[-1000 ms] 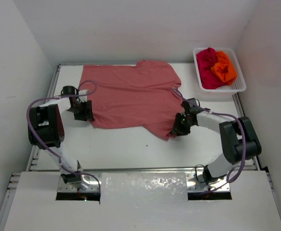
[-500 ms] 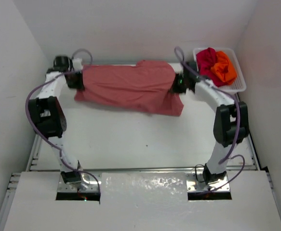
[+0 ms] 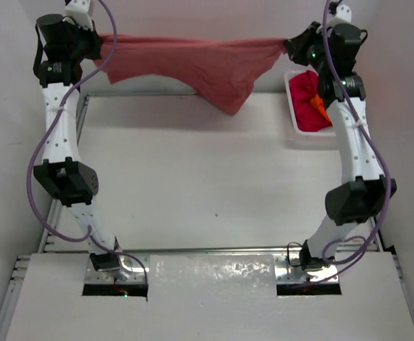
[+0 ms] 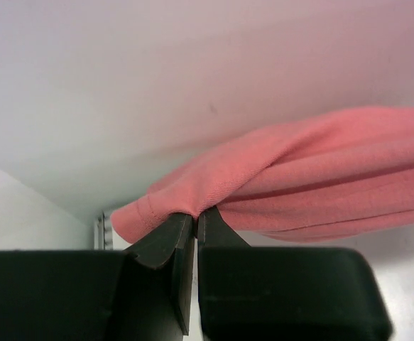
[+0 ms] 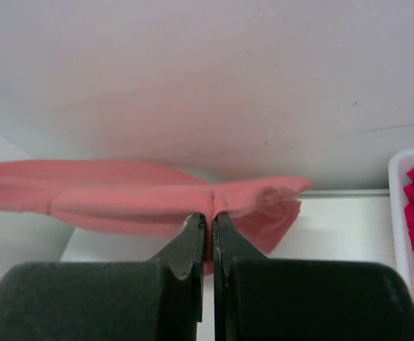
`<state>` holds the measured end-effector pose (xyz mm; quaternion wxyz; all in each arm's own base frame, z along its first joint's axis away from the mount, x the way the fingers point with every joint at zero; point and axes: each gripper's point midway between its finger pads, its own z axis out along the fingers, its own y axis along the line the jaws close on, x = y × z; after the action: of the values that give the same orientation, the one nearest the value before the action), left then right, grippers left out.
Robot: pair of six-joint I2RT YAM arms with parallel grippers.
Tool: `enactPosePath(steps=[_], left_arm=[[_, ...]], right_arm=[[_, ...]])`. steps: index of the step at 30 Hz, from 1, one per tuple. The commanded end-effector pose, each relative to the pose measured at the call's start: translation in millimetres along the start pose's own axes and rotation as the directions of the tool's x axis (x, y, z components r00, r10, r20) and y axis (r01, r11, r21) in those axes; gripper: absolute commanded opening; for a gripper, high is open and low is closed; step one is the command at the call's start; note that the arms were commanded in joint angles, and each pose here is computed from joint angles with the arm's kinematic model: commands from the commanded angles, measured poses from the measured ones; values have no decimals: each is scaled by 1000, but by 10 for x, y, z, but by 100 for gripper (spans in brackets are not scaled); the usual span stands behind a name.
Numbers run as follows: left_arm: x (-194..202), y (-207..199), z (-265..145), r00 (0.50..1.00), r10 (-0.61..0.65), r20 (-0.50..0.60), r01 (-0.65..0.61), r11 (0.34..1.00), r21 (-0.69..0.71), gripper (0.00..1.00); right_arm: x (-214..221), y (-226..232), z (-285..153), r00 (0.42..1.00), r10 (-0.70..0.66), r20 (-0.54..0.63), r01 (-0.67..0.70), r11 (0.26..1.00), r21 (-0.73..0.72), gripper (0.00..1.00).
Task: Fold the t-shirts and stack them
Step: Flatten out the tshirt
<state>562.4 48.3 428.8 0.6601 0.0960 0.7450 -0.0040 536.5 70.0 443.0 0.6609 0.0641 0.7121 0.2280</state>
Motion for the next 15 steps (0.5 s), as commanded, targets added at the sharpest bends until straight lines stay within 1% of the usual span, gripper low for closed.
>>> enactPosePath(steps=[1,2,3,4,5,6,7,8,9,10,11,12,13,14,15], left_arm=[[227,1,-216,996,45,-81,-44,999,14,0],[404,-43,-279,989,54,-139,-50,998,33,0],[772,-108,-302,972,50,-229,-38,998,57,0],[819,-130,-446,963,97,-250,-82,994,73,0],[1008,-175,-551,946,104,-308,-81,993,89,0],[1159,-154,-637,930,108,-351,-87,993,74,0],[1452,-213,-812,902,112,-417,-85,993,84,0],[1829,-236,-951,861,102,-498,-70,994,82,0],[1844,-237,-1072,858,100,-504,-75,995,71,0],[1945,-256,-1162,838,94,-538,-64,995,75,0],[1964,-259,-1217,829,79,-554,-49,996,68,0],[1909,-262,-1250,827,75,-557,-42,996,72,0],[1605,-213,-1278,849,80,-523,-56,996,62,0],[1405,-144,-1298,868,82,-489,-70,997,44,0],[1010,-71,-1355,902,105,-418,-108,994,18,0]], right_arm=[[394,-179,-281,996,-41,-78,45,998,51,0],[509,-181,-375,993,-44,-105,49,997,52,0],[655,-205,-471,987,-72,-141,80,996,50,0],[1078,-350,-618,967,-68,-244,91,992,84,0],[1039,-243,-856,964,-119,-238,140,987,73,0],[1403,-432,-1028,943,-110,-314,158,978,133,0],[1598,-473,-1221,924,-107,-367,173,973,153,0],[1823,-489,-1510,909,-107,-404,189,967,169,0],[1971,-497,-1679,892,-100,-440,195,965,176,0],[2060,-470,-1795,883,-103,-458,201,964,172,0],[1970,-426,-1894,891,-103,-442,198,965,174,0],[1941,-409,-1976,876,-104,-472,209,962,176,0],[1792,-340,-1987,875,-122,-469,222,961,163,0],[1371,-152,-1917,890,-174,-422,247,961,125,0],[1366,-80,-2032,859,-169,-482,246,964,100,0]])
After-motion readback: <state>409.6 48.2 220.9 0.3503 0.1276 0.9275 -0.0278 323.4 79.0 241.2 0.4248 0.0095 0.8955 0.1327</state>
